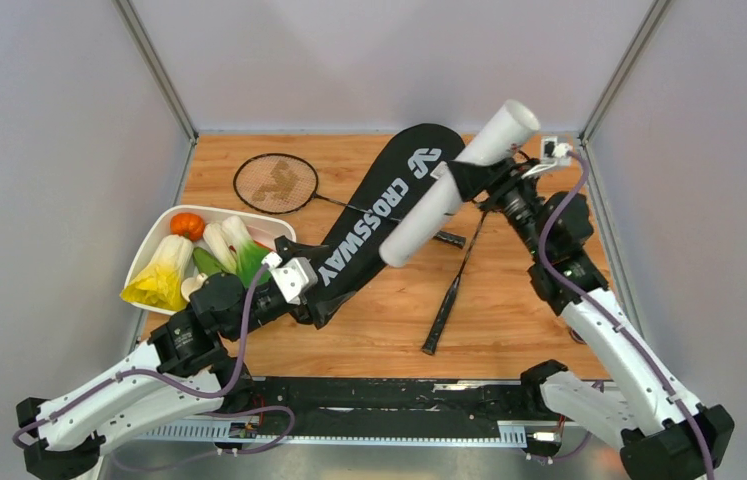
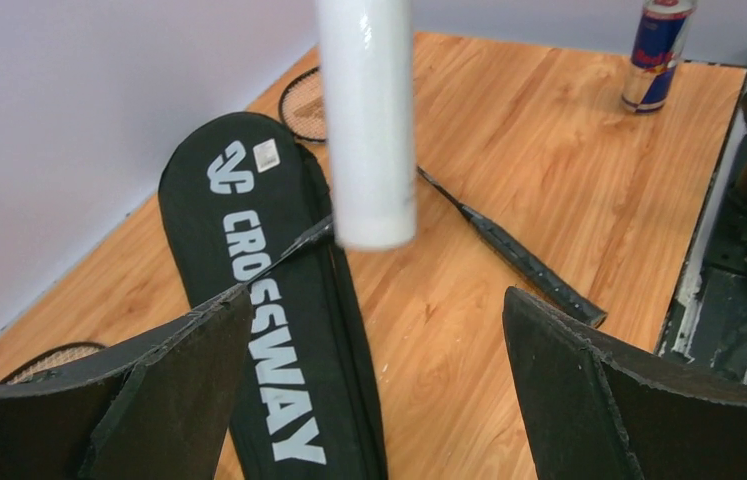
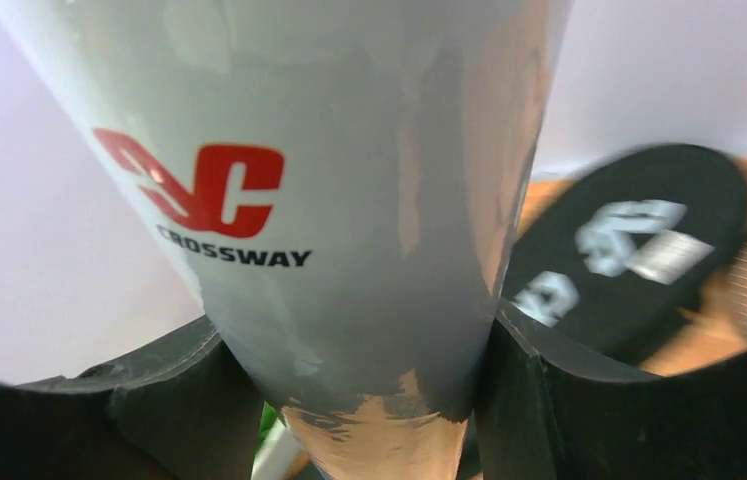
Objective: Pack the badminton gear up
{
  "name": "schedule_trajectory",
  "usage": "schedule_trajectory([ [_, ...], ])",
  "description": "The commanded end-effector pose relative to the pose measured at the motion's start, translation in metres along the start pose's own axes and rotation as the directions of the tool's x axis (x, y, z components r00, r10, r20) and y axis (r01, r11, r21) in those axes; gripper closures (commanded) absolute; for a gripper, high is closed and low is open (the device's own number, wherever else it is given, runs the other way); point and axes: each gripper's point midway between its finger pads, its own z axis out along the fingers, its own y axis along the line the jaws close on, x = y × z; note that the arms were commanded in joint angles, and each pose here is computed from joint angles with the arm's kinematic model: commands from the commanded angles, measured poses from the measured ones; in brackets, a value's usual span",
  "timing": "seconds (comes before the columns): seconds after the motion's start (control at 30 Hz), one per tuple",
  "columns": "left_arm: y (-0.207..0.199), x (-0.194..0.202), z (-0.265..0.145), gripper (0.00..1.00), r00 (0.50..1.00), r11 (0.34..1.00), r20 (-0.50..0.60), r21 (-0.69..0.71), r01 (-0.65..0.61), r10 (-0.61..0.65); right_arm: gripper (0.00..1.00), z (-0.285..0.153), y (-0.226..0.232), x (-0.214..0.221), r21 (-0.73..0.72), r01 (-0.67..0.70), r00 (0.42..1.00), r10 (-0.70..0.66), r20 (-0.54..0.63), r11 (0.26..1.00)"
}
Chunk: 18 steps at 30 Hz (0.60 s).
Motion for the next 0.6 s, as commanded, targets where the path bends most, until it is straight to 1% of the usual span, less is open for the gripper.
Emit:
schedule_trajectory([
  [0.0,0.007,0.023,-0.006,0.0,0.996,0.997,-0.071,-0.036,-0.062,0.059,0.49,-0.03,-0.087,-0.004,0.326,0.078,0.984,-0.02,-0.177,0.942],
  [0.1,0.005,0.034,-0.006,0.0,0.994,0.997,-0.086,-0.026,-0.076,0.073,0.48,-0.051,-0.138,0.0,0.443,0.104,0.959,0.028,-0.282,0.89],
  [0.23,0.005,0.039,-0.007,0.0,0.99,0.995,-0.109,-0.024,-0.092,0.089,0.47,-0.077,-0.208,-0.003,0.61,0.127,0.938,0.107,-0.331,0.782],
  [0.3,0.005,0.041,-0.008,0.0,0.989,0.995,-0.117,-0.025,-0.093,0.089,0.46,-0.09,-0.244,0.001,0.688,0.159,0.919,0.149,-0.365,0.708],
  [0.37,0.005,0.04,-0.009,0.0,0.99,0.996,-0.11,-0.023,-0.088,0.085,0.44,-0.105,-0.281,0.002,0.77,0.207,0.901,0.189,-0.39,0.603],
  [0.4,0.004,0.039,-0.009,0.0,0.991,0.996,-0.105,-0.021,-0.086,0.083,0.43,-0.109,-0.297,0.005,0.794,0.223,0.89,0.213,-0.402,0.565],
  [0.47,0.004,0.038,-0.009,0.0,0.992,0.996,-0.097,-0.024,-0.084,0.081,0.4,-0.113,-0.325,0.011,0.833,0.238,0.876,0.26,-0.406,0.499],
  [0.57,0.01,0.035,-0.01,0.0,0.995,0.996,-0.088,-0.066,-0.06,0.054,0.33,-0.117,-0.366,0.025,0.873,0.271,0.853,0.32,-0.413,0.406],
])
